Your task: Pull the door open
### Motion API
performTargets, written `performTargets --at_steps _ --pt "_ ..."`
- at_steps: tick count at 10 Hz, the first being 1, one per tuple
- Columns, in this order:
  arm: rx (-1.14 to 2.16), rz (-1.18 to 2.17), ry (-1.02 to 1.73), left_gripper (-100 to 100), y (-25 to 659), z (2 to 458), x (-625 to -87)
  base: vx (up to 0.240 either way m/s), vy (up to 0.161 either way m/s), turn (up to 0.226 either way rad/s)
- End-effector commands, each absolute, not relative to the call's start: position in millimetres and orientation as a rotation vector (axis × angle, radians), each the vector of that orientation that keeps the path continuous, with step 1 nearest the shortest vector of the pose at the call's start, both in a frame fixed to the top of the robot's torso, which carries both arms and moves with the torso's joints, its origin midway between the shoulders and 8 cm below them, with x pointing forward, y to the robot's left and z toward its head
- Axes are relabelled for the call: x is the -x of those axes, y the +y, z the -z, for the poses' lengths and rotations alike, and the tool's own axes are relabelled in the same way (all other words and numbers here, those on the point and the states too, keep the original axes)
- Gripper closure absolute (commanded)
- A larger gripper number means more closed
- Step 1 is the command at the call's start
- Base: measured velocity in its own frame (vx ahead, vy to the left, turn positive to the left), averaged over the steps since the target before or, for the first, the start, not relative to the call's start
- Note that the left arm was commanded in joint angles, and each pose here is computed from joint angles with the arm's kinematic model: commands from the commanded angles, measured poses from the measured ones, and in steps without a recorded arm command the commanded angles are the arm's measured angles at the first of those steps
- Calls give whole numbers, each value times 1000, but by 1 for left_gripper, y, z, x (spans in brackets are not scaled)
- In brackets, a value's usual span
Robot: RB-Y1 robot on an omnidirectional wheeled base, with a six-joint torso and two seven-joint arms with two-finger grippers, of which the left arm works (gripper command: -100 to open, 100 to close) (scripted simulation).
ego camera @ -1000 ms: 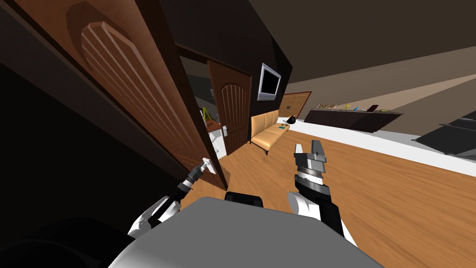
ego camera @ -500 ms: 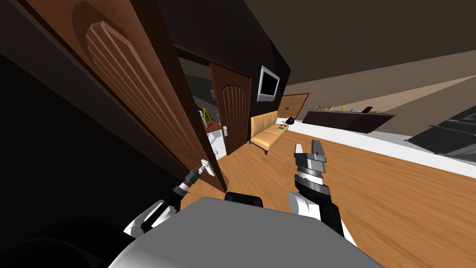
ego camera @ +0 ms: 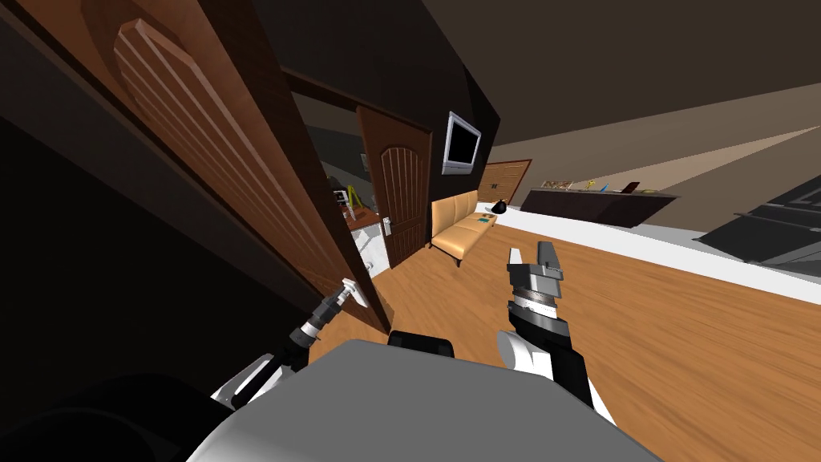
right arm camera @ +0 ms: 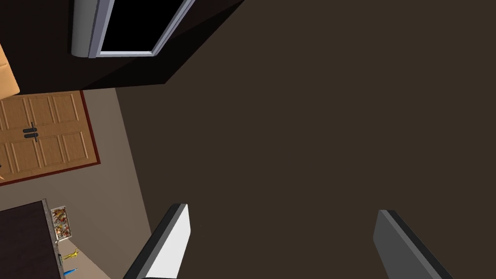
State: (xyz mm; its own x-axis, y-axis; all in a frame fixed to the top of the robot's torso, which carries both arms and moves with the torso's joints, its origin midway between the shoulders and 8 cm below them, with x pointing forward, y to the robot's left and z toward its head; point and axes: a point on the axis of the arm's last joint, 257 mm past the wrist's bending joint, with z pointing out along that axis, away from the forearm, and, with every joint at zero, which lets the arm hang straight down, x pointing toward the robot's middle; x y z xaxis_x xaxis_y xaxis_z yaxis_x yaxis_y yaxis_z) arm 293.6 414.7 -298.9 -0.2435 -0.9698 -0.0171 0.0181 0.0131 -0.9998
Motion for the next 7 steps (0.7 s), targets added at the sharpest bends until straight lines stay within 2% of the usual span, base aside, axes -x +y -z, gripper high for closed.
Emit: performTargets --at_steps 1,7 --pt "1052 1401 1391 100 411 302 -283 23 -9 -31" --pt "1021 1434 1409 100 416 303 -250 24 -7 -25"
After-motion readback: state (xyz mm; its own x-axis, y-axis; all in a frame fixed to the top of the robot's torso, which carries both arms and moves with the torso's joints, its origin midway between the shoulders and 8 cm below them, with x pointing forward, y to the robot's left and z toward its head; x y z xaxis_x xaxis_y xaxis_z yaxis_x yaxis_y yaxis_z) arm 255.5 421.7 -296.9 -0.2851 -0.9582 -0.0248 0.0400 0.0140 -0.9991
